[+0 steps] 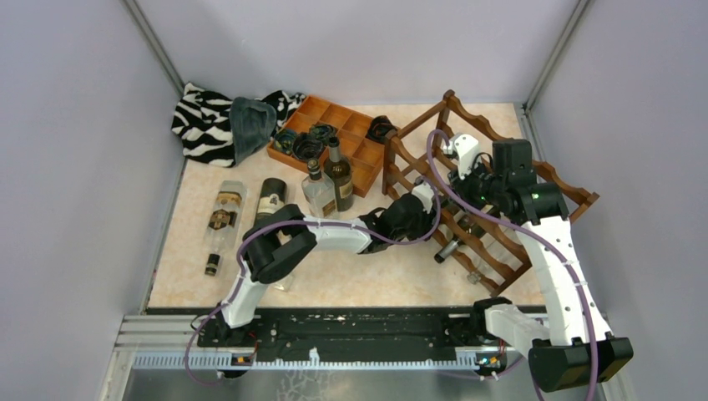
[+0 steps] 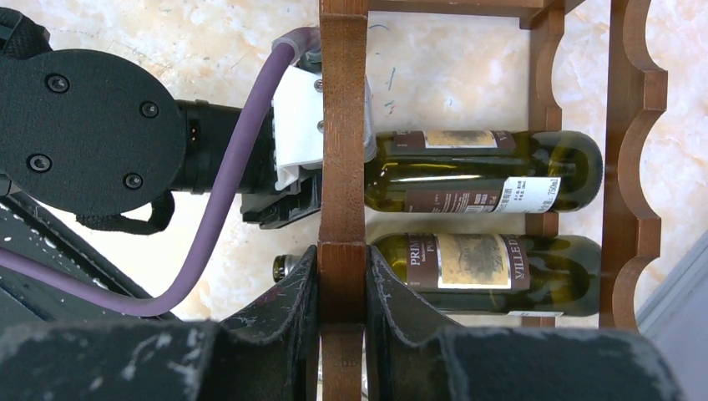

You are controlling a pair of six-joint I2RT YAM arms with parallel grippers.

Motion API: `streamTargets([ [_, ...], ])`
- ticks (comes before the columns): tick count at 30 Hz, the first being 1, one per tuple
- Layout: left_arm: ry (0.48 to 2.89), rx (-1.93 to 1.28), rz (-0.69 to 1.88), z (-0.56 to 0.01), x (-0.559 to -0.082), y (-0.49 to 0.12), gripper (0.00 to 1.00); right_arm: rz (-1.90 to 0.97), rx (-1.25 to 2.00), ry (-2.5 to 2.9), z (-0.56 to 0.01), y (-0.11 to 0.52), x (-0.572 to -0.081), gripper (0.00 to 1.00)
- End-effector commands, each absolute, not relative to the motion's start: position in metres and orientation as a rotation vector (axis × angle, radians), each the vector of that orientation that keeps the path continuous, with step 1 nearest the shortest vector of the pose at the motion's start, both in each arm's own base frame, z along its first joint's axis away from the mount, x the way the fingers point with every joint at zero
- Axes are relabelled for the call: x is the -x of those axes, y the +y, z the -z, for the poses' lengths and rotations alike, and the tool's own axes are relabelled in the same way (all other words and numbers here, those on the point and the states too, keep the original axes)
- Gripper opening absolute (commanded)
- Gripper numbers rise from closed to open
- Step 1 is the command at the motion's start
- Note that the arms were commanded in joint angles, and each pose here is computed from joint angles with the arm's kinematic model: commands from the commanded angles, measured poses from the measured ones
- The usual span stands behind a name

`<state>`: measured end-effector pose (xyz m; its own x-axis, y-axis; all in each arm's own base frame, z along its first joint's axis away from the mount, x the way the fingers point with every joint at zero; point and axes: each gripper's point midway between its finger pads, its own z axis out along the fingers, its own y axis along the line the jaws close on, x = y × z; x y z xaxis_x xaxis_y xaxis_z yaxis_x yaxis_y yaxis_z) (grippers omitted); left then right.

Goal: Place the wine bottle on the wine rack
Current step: Place the wine bottle in the wine rack.

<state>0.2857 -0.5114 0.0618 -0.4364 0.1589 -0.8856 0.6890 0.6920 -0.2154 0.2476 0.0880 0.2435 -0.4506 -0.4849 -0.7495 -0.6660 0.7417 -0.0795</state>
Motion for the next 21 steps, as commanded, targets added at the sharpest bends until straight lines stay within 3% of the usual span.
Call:
streamTargets([
  [1, 1.848, -0.551, 0.825, -0.114, -0.297, -0.528, 0.55, -0.438, 0.887, 1.969, -0.278, 0.116, -0.239, 0.0],
  [21, 1.959, -0.649, 0.828, -0.098, -0.251, -0.476, 0.58, -0.416, 0.878, 1.978, -0.274, 0.113, -0.241, 0.0],
])
